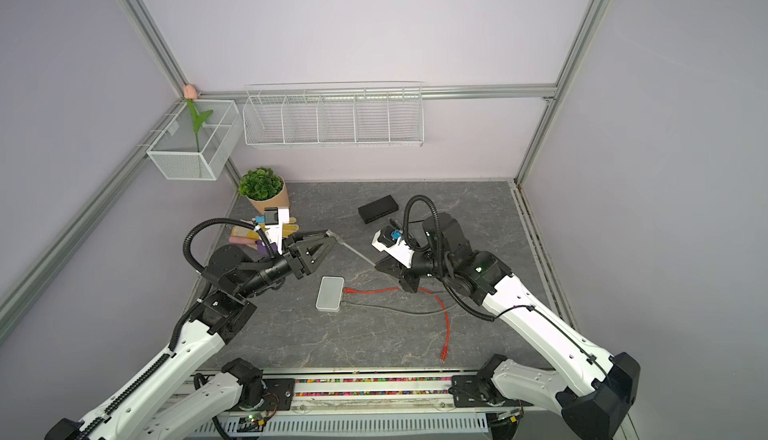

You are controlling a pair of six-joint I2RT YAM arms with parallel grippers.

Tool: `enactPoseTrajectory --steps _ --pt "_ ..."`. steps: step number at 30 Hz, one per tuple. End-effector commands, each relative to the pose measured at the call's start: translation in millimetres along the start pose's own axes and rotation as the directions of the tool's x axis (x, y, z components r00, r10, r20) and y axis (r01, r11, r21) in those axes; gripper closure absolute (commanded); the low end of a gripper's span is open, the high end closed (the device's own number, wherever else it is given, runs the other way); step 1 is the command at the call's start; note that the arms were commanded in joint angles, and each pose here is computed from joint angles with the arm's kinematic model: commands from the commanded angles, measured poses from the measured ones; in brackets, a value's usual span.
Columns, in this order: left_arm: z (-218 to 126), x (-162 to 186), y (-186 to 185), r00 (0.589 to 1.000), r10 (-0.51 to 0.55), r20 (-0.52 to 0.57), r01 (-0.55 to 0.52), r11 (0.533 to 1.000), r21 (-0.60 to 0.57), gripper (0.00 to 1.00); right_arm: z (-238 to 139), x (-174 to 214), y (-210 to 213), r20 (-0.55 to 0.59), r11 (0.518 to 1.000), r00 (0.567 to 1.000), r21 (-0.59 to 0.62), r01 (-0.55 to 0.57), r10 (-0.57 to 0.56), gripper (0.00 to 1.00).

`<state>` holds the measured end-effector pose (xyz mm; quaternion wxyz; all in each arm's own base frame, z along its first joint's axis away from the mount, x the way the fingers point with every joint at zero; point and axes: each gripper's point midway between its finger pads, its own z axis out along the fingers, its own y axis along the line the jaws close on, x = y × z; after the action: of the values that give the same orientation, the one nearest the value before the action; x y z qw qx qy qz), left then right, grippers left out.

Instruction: Insert the plug into the switch port

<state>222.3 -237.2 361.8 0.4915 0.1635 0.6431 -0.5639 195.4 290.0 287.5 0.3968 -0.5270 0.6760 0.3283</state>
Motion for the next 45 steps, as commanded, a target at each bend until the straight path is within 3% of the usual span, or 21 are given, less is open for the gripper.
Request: enactPoseTrajectory --steps 1,3,7,11,14,16,17,22,32,34,38,40,42,43,45 --pt "2 -18 -20 0.999 0.032 0.041 -0.034 0.998 0.055 0.41 2 -7 6 0.001 0.999 0.999 -0.025 0.034 -0.034 0.93" --pt "3 -17 -19 0.999 0.031 0.038 -0.032 0.998 0.053 0.45 3 -7 6 -0.005 0.999 0.999 -0.025 0.036 -0.036 0.93" --pt "3 -15 -17 0.999 0.031 0.033 -0.033 0.998 0.046 0.71 5 -6 5 -0.013 0.999 0.999 -0.014 0.035 -0.035 0.94" --pt "2 -13 -14 0.999 0.027 0.026 -0.028 0.999 0.033 0.88 6 -6 1 -0.02 1.0 0.999 0.005 0.028 -0.028 0.93" --pt "3 -11 -9 1.0 0.019 0.022 -0.019 1.0 0.01 0.95 6 -9 -3 -0.023 0.999 0.999 0.032 0.029 -0.028 0.79" --pt "3 -11 -5 1.0 0.009 0.024 -0.009 1.0 -0.011 0.98 5 -12 -12 -0.039 0.994 0.998 0.1 0.045 -0.041 0.64" --pt "3 -10 -3 1.0 0.006 0.025 -0.005 1.0 -0.023 0.99 5 -14 -15 -0.055 0.988 0.997 0.141 0.065 -0.058 0.63" --pt "1 -10 12 0.997 -0.042 0.063 0.049 0.992 -0.113 1.0 7 -41 -12 -0.035 0.952 0.984 0.246 0.181 -0.177 0.63" --pt "-1 -3 27 0.984 -0.132 0.121 0.157 0.961 -0.226 1.0 56 -46 -20 -0.15 0.908 0.956 0.302 0.289 -0.254 0.65" --pt "-2 -3 27 0.983 -0.136 0.125 0.161 0.961 -0.226 1.0 60 -45 -24 -0.164 0.9 0.953 0.32 0.294 -0.253 0.69" --pt "-4 0 27 0.983 -0.138 0.118 0.162 0.96 -0.229 1.0 59 -49 -25 -0.145 0.896 0.955 0.334 0.292 -0.257 0.92" --pt "-5 2 26 0.984 -0.14 0.111 0.162 0.961 -0.224 1.0 57 -49 -23 -0.139 0.896 0.954 0.331 0.297 -0.265 0.93" --pt "-5 5 19 0.989 -0.122 0.086 0.136 0.972 -0.191 0.42 54 -48 -17 -0.141 0.907 0.951 0.29 0.306 -0.276 0.93" --pt "-5 6 13 0.993 -0.099 0.069 0.109 0.98 -0.165 0.3 52 -44 -13 -0.156 0.917 0.948 0.249 0.311 -0.279 0.93" --pt "-13 1 -3 0.996 -0.053 0.071 0.061 0.991 -0.118 0.22 47 -36 -7 -0.186 0.948 0.947 0.136 0.288 -0.261 0.93"
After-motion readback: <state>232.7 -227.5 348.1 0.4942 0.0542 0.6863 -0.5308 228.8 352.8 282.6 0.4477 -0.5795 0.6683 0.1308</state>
